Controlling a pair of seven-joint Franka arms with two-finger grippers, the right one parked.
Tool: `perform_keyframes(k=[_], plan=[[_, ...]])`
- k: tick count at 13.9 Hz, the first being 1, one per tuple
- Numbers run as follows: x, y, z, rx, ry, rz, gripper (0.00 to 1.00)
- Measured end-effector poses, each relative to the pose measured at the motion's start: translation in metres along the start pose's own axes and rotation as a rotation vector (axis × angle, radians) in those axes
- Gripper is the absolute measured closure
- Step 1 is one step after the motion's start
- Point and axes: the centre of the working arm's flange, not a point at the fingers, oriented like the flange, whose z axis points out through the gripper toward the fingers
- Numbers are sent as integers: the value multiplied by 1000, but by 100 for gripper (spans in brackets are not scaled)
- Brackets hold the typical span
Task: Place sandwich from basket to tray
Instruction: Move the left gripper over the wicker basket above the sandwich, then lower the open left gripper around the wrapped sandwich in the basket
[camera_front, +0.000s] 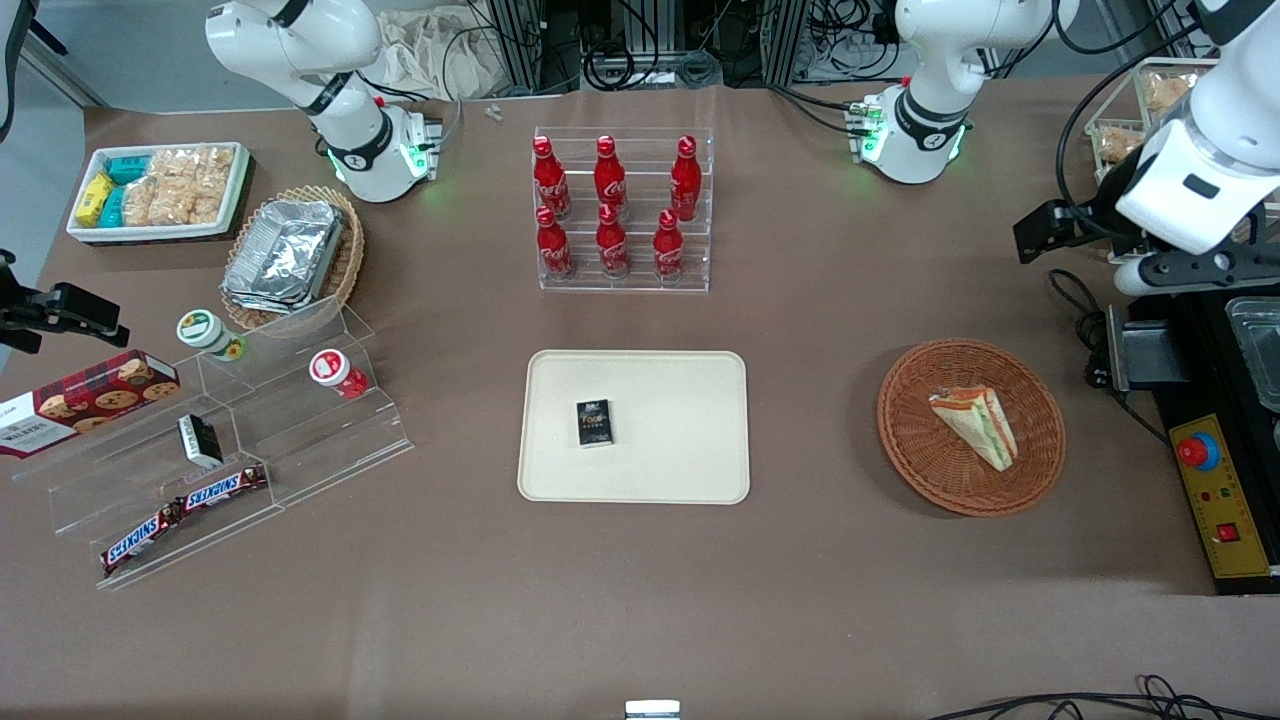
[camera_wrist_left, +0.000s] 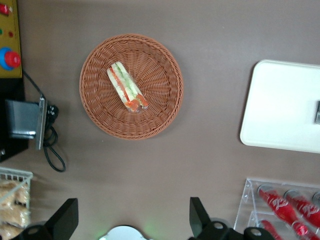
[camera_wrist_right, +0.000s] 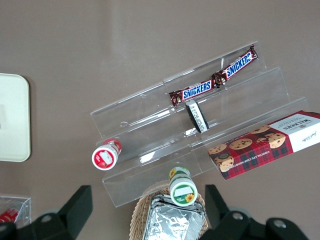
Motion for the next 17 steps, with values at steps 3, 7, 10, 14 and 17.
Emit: perform_keyframes(k=[3, 7, 10, 14, 17], plan=[[9, 1, 14, 5, -24, -64, 0], [27, -12, 50, 4, -37, -108, 0], [37, -26, 88, 1, -35, -156, 0], [46, -32, 141, -9, -7, -228, 0], [50, -37, 181, -18, 12, -299, 0]])
